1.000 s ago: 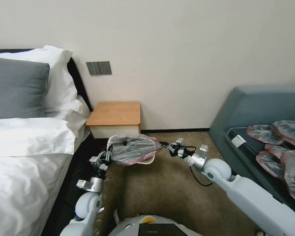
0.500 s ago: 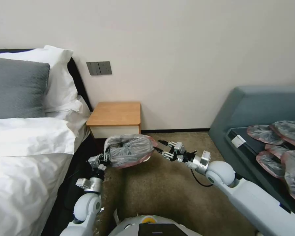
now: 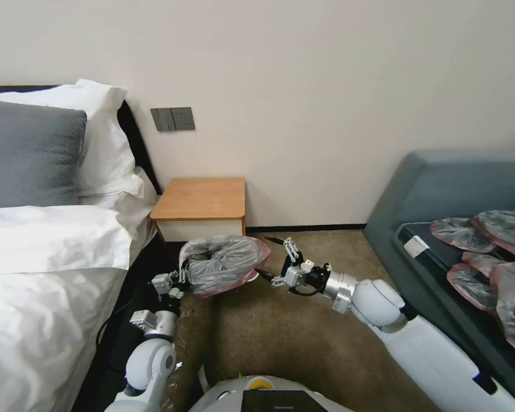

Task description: Pick up the garbage bag from the table and place it over the trash can.

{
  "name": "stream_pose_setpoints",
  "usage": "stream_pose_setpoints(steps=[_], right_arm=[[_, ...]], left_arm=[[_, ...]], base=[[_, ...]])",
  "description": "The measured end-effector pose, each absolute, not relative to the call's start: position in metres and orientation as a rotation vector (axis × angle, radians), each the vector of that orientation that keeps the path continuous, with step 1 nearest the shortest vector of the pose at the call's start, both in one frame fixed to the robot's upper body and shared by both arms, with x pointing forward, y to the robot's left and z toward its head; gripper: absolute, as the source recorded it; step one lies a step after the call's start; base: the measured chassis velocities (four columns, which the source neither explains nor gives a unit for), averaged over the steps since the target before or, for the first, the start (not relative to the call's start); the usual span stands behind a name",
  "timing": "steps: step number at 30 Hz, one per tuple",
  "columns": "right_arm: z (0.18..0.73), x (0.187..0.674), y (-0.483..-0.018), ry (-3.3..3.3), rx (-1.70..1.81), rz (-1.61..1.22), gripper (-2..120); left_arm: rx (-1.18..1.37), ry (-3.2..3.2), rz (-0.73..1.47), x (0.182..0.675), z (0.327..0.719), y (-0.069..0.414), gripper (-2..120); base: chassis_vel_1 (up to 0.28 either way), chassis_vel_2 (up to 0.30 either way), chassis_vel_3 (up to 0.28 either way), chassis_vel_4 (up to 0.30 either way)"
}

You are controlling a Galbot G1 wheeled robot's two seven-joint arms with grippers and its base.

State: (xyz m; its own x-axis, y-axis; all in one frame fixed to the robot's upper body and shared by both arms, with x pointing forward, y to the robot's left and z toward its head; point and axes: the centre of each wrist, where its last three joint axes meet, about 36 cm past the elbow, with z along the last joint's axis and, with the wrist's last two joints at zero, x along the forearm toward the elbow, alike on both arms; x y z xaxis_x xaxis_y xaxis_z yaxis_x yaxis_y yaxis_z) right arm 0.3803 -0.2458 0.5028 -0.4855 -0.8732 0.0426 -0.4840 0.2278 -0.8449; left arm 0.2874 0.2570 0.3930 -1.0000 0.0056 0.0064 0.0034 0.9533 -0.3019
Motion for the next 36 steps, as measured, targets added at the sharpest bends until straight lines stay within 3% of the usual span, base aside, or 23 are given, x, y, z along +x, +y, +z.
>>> stream_pose_setpoints(steps=[15,36], right_arm=[[0.495,0.366,-0.222,1.811,-1.248,-1.36,100],[0.452,0.379,-0.211,1.7,-1.22,-1.407,97]], left_arm=[[0.009,-3.02,0.535,0.292,0.409,0.248,9],[0.018,-2.998,0.567,0.29,0.412,0.247,9]], base=[[0.0,0.0,0.0,0.0],[0.0,0.0,0.0,0.0]])
